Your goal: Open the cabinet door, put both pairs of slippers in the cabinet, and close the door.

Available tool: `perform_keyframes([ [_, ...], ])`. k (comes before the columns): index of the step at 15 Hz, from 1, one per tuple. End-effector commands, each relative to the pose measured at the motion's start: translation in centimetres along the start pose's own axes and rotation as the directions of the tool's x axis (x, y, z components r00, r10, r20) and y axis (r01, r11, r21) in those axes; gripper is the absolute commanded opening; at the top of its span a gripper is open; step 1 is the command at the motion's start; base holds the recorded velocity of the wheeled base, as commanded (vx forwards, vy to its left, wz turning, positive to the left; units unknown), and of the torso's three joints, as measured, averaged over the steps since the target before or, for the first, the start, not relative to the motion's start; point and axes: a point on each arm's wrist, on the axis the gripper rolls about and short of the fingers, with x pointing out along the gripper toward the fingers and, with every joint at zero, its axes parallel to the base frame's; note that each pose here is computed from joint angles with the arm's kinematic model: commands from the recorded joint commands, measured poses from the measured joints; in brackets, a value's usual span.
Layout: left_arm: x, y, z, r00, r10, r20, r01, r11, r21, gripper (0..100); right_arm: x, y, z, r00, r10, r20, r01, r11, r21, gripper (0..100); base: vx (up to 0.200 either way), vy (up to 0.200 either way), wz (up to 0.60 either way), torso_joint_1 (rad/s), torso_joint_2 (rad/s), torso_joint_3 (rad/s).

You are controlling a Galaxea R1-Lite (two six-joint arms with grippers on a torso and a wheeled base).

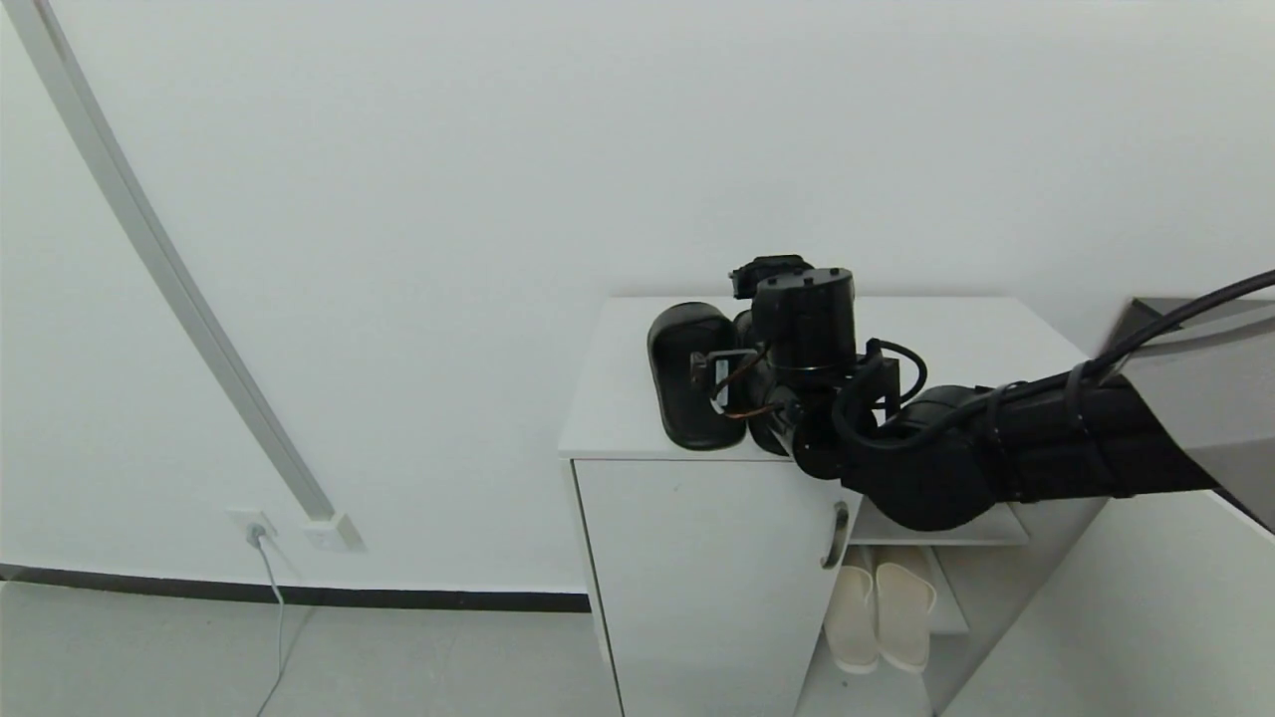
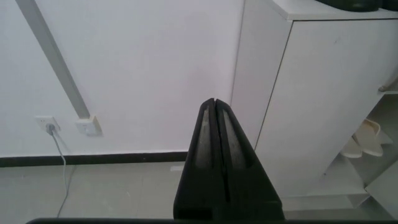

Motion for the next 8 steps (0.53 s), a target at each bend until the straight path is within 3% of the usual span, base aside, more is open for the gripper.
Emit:
perform_keyframes([
  [1,0.0,0.0,0.0,1.000,0.001,-0.001,-0.001,1.000,0.000,0,2.1,0.2,-1.1,1.000,-0.020,-0.008,0.020,1.000,-0.004,100,0.000,0.000,0.00,0.000,0.00,0.000],
  [8,0.0,0.0,0.0,1.000,0.001,-0.001,-0.001,1.000,-0.002,0,5.5,0.2,-1.2,1.000,-0.024,0.010,0.024,1.000,0.013,100,0.000,0.000,0.00,0.000,0.00,0.000],
])
